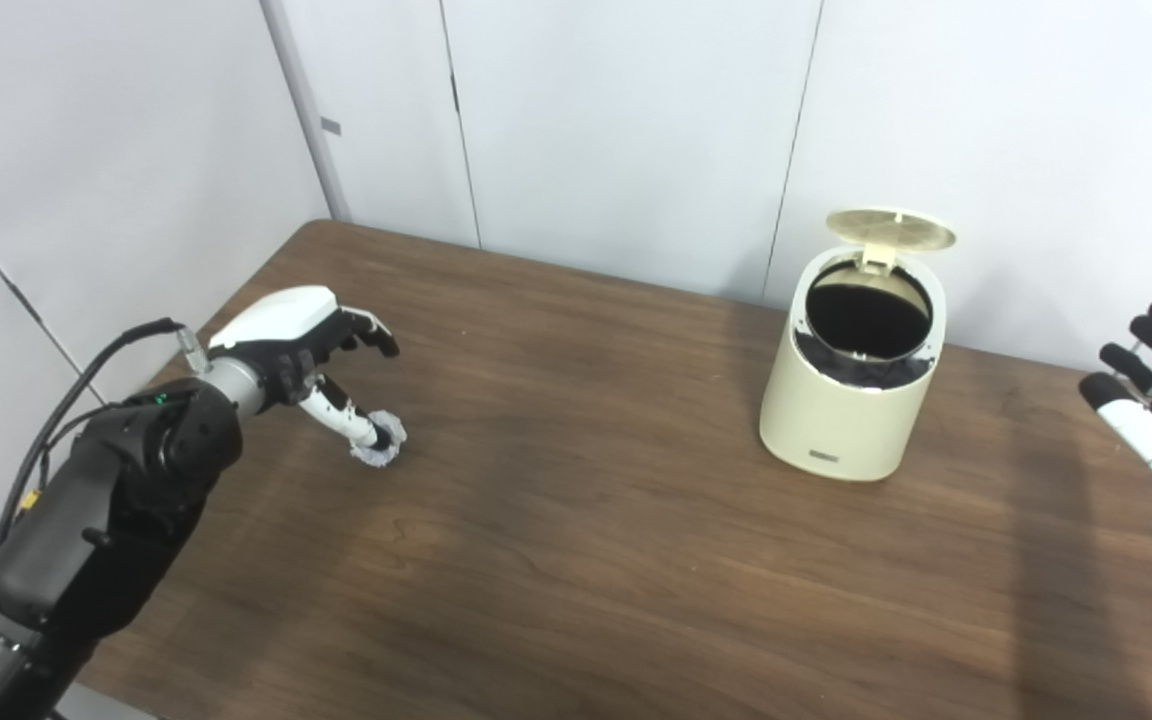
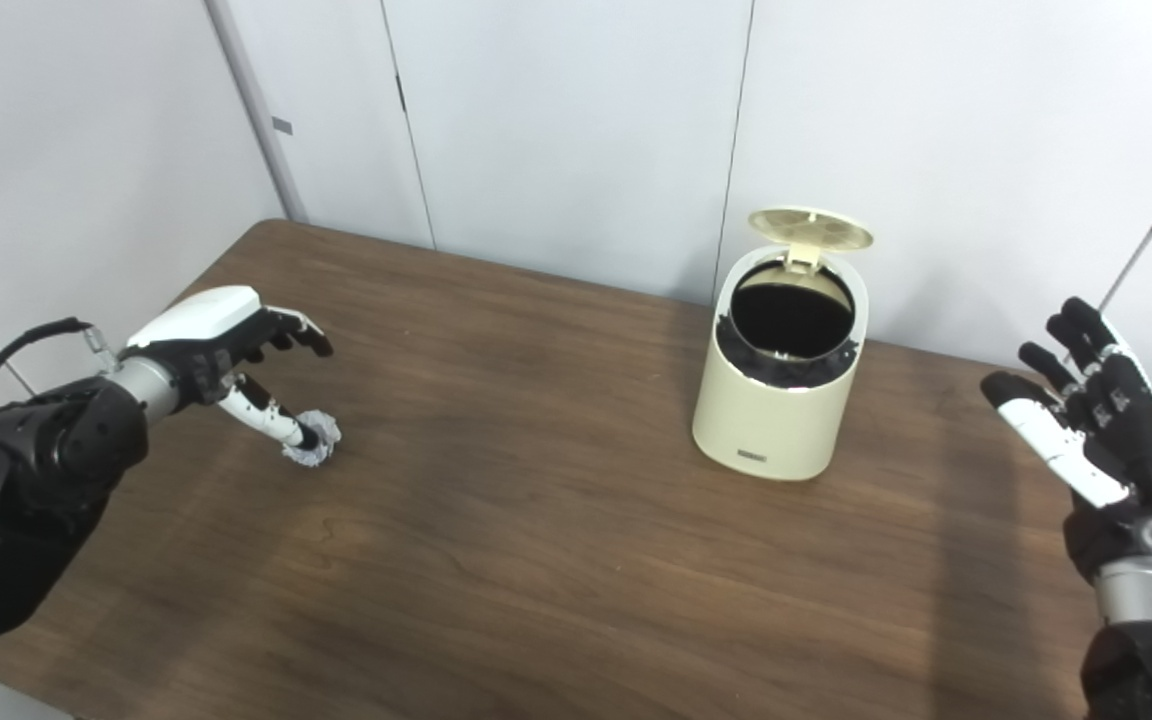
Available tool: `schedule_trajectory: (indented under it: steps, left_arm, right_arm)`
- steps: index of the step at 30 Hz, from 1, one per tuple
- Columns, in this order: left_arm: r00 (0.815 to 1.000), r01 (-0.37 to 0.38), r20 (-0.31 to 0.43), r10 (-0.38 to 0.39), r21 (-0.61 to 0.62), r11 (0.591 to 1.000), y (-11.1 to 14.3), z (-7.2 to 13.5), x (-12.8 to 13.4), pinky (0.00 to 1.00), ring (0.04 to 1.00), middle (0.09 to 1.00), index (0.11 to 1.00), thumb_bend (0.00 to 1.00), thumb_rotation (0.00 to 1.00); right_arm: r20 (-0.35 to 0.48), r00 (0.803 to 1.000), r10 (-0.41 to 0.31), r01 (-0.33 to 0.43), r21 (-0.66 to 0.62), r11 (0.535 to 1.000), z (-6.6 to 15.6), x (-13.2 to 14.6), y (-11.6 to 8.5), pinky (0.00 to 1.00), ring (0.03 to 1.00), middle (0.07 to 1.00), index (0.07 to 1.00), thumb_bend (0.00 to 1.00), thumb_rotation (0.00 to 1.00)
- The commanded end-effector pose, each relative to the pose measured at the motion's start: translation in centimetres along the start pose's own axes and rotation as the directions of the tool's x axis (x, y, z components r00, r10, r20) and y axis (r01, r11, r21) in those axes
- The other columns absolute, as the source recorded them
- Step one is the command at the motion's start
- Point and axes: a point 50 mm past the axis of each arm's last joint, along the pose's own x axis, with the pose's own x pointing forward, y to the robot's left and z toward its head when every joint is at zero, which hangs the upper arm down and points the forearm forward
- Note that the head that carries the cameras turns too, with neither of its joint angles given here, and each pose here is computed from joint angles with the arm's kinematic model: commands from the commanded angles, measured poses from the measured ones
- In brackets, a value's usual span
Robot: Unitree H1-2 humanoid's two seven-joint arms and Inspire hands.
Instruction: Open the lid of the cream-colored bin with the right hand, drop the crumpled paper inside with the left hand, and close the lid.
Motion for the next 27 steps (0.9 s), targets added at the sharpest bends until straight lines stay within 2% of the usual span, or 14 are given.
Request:
schedule_trajectory:
  steps: [1,7,11,14,18,23,27]
  left_arm:
    - [0.998,-0.067,0.017,0.066,0.033,0.997,2.8,0.5,-0.3,0.72,0.858,0.860,0.772,0.93,0.09]
    - [1.000,-0.026,0.007,0.026,0.035,0.999,2.5,0.3,-0.2,0.65,0.789,0.819,0.779,0.94,0.09]
    - [1.000,-0.007,0.014,0.006,0.080,0.997,2.2,0.0,0.0,0.66,0.762,0.805,0.774,0.94,0.11]
    - [1.000,-0.001,0.010,0.000,0.087,0.996,2.0,0.0,0.2,0.65,0.742,0.792,0.768,0.94,0.12]
    - [1.000,0.005,-0.015,-0.004,0.089,0.996,1.5,0.0,0.3,0.65,0.741,0.784,0.762,0.94,0.10]
    - [0.999,0.008,-0.048,-0.002,0.110,0.994,0.9,-0.2,0.8,0.47,0.579,0.678,0.752,0.93,0.06]
    - [0.999,-0.011,-0.043,0.017,0.135,0.991,0.4,-0.5,1.2,0.46,0.573,0.680,0.732,0.92,0.03]
  right_arm:
    - [0.100,0.995,0.009,-0.008,-0.009,1.000,2.8,0.9,0.2,0.78,0.858,0.908,0.894,0.65,0.28]
    - [0.105,0.994,0.007,-0.005,-0.014,1.000,3.0,1.0,0.3,0.82,0.886,0.920,0.904,0.62,0.25]
    - [0.108,0.994,0.010,-0.008,-0.023,1.000,3.2,1.2,0.4,0.84,0.894,0.924,0.912,0.59,0.25]
    - [0.110,0.994,0.012,-0.010,-0.021,1.000,3.3,1.2,0.5,0.85,0.907,0.925,0.916,0.56,0.20]
    - [0.111,0.994,0.013,-0.011,-0.019,1.000,3.4,1.2,0.5,0.84,0.892,0.916,0.908,0.58,0.21]
    - [0.112,0.994,0.014,-0.011,-0.025,1.000,3.5,1.2,0.5,0.81,0.878,0.907,0.904,0.58,0.22]
    - [0.108,0.994,0.014,-0.011,-0.029,1.000,3.7,1.1,0.6,0.81,0.877,0.902,0.898,0.62,0.26]
